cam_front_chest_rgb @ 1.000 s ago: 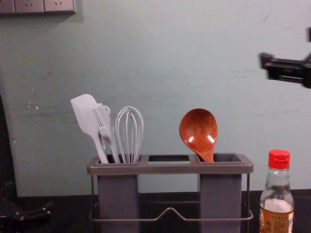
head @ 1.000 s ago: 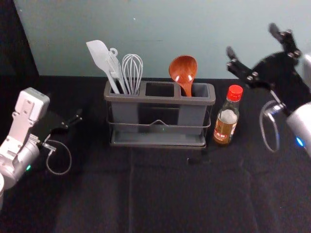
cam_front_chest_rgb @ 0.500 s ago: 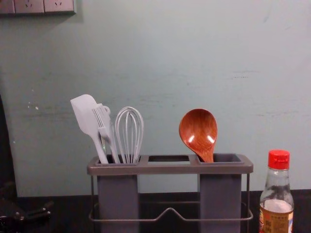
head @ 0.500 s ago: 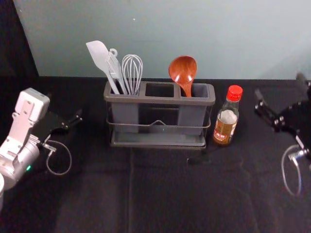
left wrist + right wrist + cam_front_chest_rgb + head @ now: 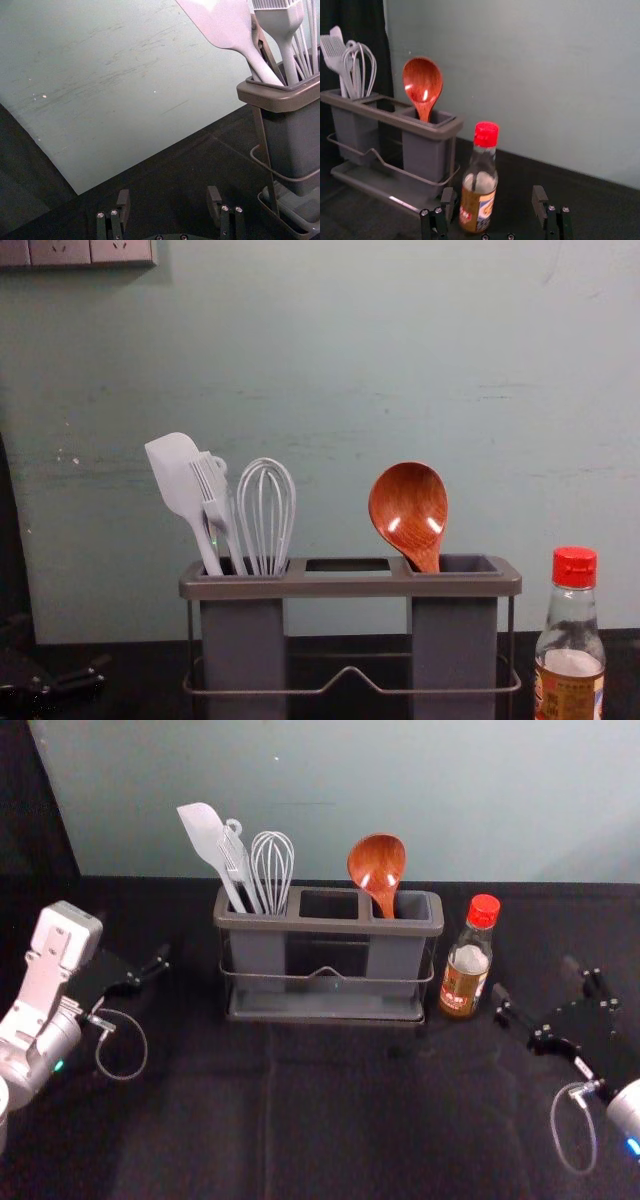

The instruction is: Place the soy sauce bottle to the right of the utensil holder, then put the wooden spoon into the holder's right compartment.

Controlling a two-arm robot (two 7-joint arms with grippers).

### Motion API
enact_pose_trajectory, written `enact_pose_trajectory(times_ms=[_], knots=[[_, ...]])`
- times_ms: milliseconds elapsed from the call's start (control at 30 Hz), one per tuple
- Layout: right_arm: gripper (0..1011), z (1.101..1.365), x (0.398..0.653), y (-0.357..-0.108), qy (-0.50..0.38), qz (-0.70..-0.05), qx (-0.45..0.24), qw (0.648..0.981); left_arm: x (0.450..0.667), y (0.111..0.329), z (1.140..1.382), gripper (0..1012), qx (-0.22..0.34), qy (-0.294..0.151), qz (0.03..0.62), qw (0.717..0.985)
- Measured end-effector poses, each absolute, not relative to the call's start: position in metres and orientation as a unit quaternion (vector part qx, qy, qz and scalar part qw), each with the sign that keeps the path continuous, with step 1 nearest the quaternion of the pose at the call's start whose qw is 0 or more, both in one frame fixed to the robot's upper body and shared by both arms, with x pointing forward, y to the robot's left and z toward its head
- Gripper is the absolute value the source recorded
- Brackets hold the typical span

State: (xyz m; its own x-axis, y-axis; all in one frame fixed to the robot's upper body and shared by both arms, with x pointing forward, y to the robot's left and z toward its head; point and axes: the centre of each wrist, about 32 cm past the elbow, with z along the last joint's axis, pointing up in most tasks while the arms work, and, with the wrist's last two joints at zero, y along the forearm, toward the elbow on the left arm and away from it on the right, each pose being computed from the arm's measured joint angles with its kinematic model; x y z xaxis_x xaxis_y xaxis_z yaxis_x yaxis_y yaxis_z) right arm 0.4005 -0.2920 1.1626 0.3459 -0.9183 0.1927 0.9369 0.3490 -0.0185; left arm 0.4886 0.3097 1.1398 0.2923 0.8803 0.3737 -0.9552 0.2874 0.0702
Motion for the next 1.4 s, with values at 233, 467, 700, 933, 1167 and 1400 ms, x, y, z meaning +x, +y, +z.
enact_pose_trajectory(times_ms=[233,467,700,933,1167,1400], knots=[[1002,1.153,0.405,-0.29,-0.053,-0.56,-0.07,0.824,0.489,0.31,1.14,1005,0.141,-0.132,0.58,0.791],[1003,1.148,0.408,-0.29,-0.048,-0.558,-0.072,0.825,0.489,0.31,1.14,1005,0.141,-0.132,0.58,0.791],[1002,1.147,0.407,-0.289,-0.051,-0.558,-0.072,0.825,0.489,0.31,1.14,1005,0.141,-0.132,0.58,0.791],[1002,1.147,0.407,-0.289,-0.05,-0.558,-0.072,0.825,0.489,0.31,1.14,1005,0.141,-0.132,0.58,0.791],[1002,1.147,0.407,-0.289,-0.05,-0.559,-0.072,0.824,0.489,0.31,1.14,1005,0.141,-0.132,0.58,0.791],[1003,1.147,0.407,-0.29,-0.05,-0.559,-0.072,0.824,0.489,0.31,1.14,1005,0.141,-0.132,0.58,0.791]])
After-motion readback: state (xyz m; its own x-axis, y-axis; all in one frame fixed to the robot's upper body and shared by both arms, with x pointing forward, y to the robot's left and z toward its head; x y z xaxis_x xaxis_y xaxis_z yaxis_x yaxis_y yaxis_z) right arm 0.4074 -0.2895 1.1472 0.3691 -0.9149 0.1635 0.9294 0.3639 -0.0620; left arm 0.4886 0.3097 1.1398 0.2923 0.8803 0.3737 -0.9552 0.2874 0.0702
